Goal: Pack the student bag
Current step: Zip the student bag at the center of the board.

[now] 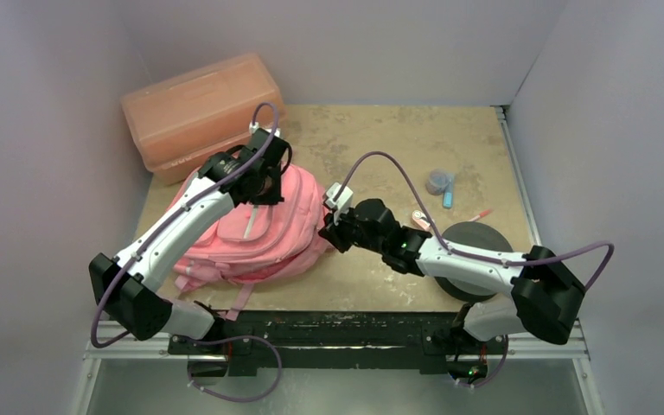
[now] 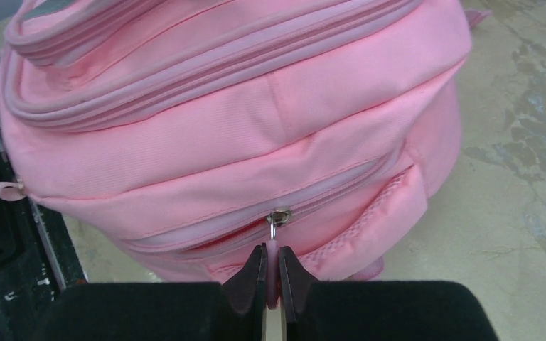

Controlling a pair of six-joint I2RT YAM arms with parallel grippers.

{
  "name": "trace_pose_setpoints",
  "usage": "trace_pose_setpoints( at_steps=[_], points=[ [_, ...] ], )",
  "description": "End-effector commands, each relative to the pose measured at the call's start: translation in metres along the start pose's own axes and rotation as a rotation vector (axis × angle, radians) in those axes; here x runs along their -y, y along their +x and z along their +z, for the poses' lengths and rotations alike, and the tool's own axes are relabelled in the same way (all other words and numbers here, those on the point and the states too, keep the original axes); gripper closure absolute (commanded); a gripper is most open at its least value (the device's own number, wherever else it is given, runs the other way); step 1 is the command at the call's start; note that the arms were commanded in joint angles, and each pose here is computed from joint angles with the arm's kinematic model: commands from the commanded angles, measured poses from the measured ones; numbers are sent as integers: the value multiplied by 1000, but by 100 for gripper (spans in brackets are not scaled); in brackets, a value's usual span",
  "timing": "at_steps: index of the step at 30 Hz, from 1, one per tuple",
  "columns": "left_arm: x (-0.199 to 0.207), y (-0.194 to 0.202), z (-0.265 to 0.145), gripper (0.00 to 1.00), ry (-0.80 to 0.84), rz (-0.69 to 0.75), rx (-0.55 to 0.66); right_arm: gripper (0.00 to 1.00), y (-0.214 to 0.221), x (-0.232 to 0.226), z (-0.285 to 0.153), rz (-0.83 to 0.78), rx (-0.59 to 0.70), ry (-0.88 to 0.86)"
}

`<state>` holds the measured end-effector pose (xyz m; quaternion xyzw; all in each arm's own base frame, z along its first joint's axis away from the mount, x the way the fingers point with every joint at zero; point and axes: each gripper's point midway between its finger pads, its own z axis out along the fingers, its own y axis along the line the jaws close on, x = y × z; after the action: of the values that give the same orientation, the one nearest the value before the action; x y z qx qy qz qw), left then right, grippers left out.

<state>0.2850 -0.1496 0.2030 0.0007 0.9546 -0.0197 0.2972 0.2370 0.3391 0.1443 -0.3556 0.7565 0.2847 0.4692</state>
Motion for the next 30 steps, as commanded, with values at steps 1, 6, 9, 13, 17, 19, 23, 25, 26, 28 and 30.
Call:
trace_pose_setpoints(
  at_steps=[1,6,9,13,17,19,23,25,26,28,30],
  points=[
    [21,-94,-31,100,106,-194,350,100,-24,-34,-9,-40,31,-70],
    [23,-102,-33,100,112,-217,375,100,-27,-63,-10,45,25,-135],
    [25,-106,-33,100,120,-236,386,100,-32,-83,-11,110,30,-186],
    [26,-112,-32,100,118,-270,399,100,-27,-105,-5,160,21,-192],
    [24,-118,-34,100,106,-315,426,100,-18,-129,3,193,-7,-221],
    [20,-120,-34,100,89,-338,447,100,-17,-146,4,177,-4,-235],
    [12,-123,-32,100,57,-395,485,100,-18,-180,11,129,3,-288],
    [10,-124,-30,100,49,-426,499,100,-12,-190,19,83,-20,-286],
    [10,-126,-30,100,49,-441,505,100,-10,-190,23,62,-29,-270],
    [11,-127,-28,100,52,-474,508,100,-8,-184,26,45,-24,-240],
    [16,-130,-28,100,73,-493,514,100,-8,-180,23,49,-10,-231]
  ],
)
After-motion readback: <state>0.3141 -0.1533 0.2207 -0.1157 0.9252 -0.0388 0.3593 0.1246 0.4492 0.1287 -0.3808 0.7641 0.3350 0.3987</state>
